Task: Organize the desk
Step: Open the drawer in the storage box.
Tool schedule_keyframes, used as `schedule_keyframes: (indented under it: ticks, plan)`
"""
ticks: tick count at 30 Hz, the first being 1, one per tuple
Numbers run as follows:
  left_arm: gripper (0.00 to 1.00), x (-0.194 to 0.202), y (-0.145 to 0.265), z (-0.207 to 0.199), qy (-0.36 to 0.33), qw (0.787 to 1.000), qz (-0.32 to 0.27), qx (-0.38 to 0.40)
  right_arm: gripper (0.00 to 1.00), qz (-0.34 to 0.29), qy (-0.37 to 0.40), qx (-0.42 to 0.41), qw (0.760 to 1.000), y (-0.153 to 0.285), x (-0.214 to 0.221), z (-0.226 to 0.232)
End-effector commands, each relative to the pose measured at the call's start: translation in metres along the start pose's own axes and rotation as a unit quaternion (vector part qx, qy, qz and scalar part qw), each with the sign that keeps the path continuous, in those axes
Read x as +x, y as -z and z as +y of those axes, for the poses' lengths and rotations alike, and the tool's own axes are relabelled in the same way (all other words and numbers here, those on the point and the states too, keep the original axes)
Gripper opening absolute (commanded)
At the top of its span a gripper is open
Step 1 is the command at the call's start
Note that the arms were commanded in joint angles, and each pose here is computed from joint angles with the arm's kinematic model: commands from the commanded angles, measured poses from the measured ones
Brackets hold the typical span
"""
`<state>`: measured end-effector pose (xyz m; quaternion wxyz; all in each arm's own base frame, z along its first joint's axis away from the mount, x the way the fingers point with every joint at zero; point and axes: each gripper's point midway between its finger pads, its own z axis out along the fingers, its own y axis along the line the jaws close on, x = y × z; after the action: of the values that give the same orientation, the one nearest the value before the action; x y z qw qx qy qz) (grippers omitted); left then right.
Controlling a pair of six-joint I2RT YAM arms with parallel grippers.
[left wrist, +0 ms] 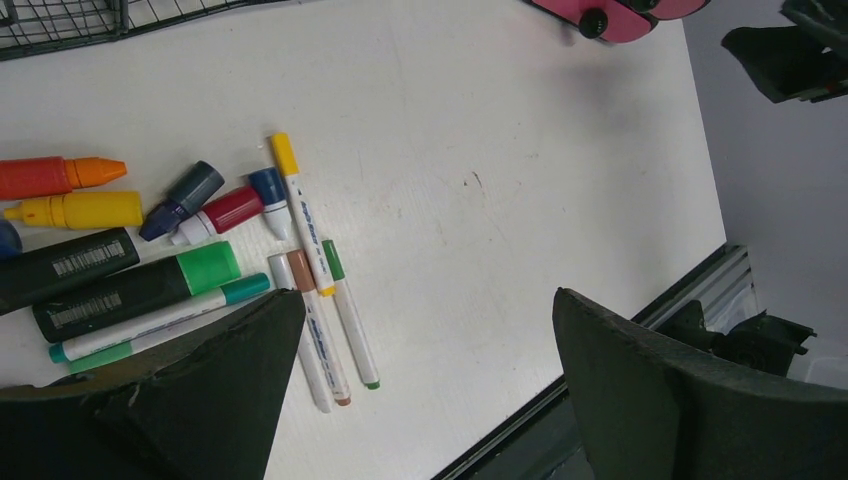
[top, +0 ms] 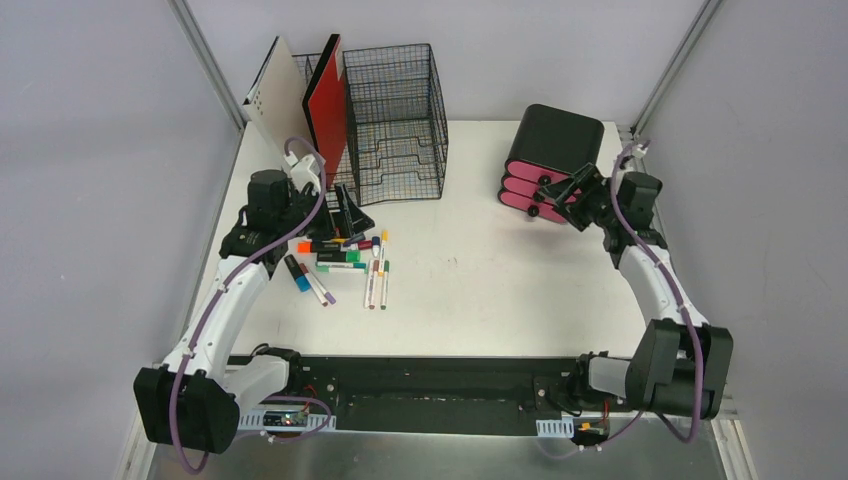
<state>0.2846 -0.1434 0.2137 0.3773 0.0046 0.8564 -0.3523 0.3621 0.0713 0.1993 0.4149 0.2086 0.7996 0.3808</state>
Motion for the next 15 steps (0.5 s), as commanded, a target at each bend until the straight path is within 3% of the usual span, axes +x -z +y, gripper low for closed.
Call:
schedule_keyframes:
  ticks: [1, 5, 15]
  plan:
    - [0.99, -0.016, 0.013, -0.006, -0.026, 0.999, -0.038, -0.001, 0.70, -0.044, -0.004, 0.043, 0.998, -0.022, -0.021, 0.007]
    - [0.99, -0.017, 0.016, -0.009, -0.030, 0.999, -0.042, 0.002, 0.58, -0.081, -0.032, 0.073, 0.993, -0.037, -0.034, 0.004]
    - [0.99, -0.017, 0.018, -0.013, -0.031, 0.999, -0.043, 0.010, 0.50, -0.090, -0.073, 0.104, 0.988, -0.060, -0.050, -0.003]
